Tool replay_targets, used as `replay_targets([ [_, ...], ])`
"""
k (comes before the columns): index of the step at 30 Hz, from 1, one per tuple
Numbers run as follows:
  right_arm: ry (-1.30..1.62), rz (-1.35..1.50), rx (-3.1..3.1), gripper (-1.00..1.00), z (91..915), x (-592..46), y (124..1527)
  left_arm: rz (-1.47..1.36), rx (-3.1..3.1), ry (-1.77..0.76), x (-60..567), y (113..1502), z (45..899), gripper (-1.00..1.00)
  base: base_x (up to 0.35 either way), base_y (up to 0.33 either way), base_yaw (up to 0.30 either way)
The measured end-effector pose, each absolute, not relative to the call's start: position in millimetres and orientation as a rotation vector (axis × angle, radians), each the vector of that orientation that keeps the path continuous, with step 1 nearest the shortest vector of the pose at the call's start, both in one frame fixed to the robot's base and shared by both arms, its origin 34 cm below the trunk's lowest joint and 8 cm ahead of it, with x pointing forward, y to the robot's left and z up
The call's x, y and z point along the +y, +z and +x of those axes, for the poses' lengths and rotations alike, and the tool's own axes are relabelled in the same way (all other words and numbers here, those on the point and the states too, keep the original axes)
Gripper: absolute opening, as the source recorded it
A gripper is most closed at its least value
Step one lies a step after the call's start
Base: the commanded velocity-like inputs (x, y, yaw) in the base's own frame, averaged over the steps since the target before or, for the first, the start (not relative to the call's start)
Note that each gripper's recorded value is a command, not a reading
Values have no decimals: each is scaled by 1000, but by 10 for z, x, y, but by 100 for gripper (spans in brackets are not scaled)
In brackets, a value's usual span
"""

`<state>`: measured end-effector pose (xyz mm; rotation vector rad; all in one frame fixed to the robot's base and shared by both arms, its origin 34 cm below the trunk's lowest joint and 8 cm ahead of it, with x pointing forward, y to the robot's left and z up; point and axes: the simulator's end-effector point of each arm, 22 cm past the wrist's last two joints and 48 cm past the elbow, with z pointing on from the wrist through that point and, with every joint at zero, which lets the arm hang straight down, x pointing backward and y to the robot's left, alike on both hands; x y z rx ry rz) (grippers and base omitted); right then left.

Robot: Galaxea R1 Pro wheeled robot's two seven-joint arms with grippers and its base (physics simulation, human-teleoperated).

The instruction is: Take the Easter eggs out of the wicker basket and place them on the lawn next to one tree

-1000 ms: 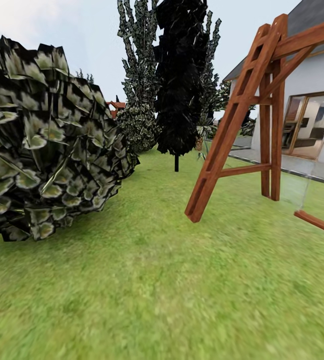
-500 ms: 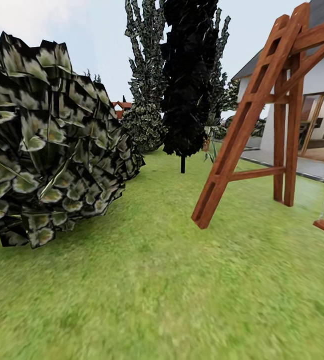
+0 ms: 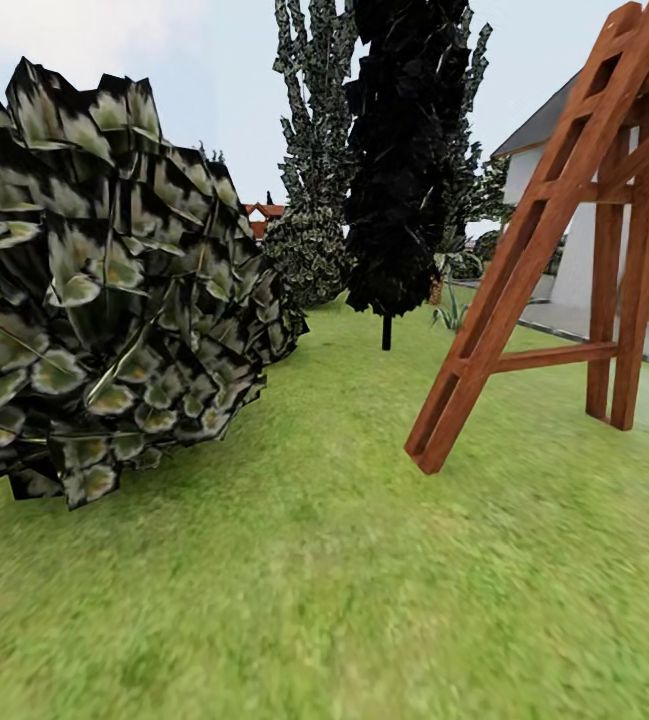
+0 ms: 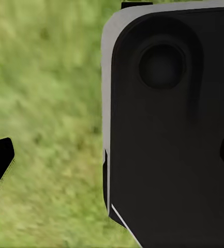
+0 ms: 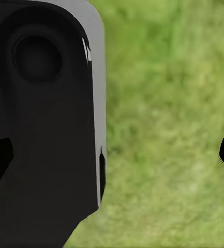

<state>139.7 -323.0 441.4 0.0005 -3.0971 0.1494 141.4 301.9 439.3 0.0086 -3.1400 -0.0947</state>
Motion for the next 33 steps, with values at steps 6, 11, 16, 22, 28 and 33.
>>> replay_targets([
  [6, 149, -12, -3098, 100, 1398, -3228, 4414, 9, -3140, -95, 3019, 4393, 1414, 100, 332, 0, 1],
  [11, 149, -15, -3098, 100, 1398, -3229, 4414, 9, -3140, -95, 3019, 4393, 1414, 100, 333, 0, 0],
  [16, 150, -15, -3098, 100, 1398, -3232, 4414, 9, -3140, -95, 3019, 4393, 1414, 100, 333, 0, 0],
  [22, 150, -16, -3098, 100, 1398, -3231, 4414, 9, -3140, -95, 3019, 4393, 1414, 100, 333, 0, 0],
  [28, 149, -15, -3098, 100, 1398, -3228, 4414, 9, -3140, -95, 3019, 4393, 1414, 100, 333, 0, 0],
  [33, 149, -12, -3098, 100, 1398, -3228, 4414, 9, -3140, -95, 3019, 4393, 1414, 100, 333, 0, 0],
])
